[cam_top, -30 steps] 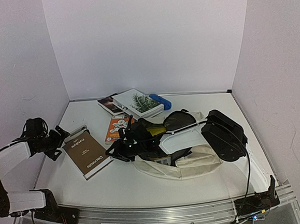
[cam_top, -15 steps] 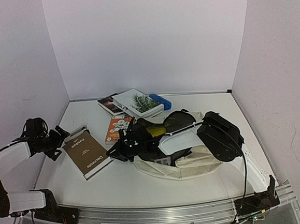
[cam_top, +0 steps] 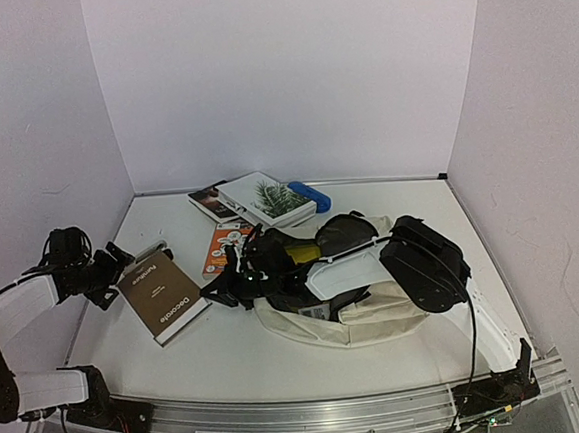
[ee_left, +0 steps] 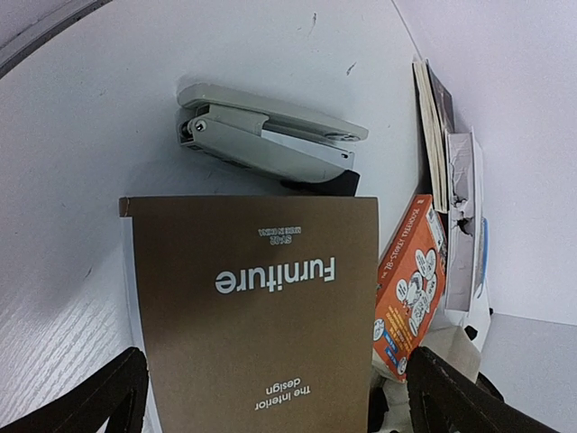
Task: Pack the student bag
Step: Pick up the book from the center of the board.
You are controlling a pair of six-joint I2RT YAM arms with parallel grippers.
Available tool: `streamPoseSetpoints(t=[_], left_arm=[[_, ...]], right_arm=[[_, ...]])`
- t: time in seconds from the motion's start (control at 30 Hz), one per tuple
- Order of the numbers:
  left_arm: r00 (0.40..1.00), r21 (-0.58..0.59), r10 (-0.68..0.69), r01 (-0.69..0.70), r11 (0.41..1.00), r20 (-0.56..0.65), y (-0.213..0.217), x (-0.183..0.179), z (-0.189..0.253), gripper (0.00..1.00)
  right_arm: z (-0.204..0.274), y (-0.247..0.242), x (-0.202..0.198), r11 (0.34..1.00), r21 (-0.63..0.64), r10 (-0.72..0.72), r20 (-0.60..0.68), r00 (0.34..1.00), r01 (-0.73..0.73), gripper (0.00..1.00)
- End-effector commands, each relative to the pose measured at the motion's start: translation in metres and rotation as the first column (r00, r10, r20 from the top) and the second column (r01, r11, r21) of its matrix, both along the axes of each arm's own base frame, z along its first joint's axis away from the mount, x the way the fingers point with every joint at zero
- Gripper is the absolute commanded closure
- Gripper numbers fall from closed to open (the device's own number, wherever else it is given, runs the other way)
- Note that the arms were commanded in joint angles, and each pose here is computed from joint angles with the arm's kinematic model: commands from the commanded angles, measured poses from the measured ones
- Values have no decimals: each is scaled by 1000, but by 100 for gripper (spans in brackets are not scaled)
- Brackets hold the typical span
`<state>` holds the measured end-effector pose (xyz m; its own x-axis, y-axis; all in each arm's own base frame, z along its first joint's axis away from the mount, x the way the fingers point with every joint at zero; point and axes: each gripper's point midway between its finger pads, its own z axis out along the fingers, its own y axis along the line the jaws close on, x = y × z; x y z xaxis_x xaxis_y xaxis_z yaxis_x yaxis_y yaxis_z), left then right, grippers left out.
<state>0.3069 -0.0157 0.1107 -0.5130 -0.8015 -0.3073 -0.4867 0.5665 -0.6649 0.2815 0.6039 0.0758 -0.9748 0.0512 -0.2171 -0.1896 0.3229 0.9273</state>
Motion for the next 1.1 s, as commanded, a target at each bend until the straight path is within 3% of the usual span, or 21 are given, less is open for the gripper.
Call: streamPoseSetpoints(t=[0.0, 0.33, 0.57, 0.83, 1.07], left_arm=[[998, 12, -4, 3, 1000, 63, 1, 2, 19, 0], [988, -78, -101, 111, 991, 118, -23, 1, 29, 0], [940, -210, -234, 288, 934, 246, -57, 16, 48, 1], [863, -219, -322, 426, 878, 390, -86, 25, 90, 0], [843, -220, -362, 470, 855, 397, -99, 33, 97, 0]], right_arm=[[67, -1, 9, 991, 133, -28, 121, 992, 12, 100], [154, -30, 28, 966, 235, -165, 238, 957, 108, 100], [194, -50, 30, 945, 294, -223, 266, 938, 141, 100], [230, -73, 29, 921, 355, -266, 282, 922, 157, 100], [245, -78, 24, 910, 396, -250, 297, 922, 119, 100]])
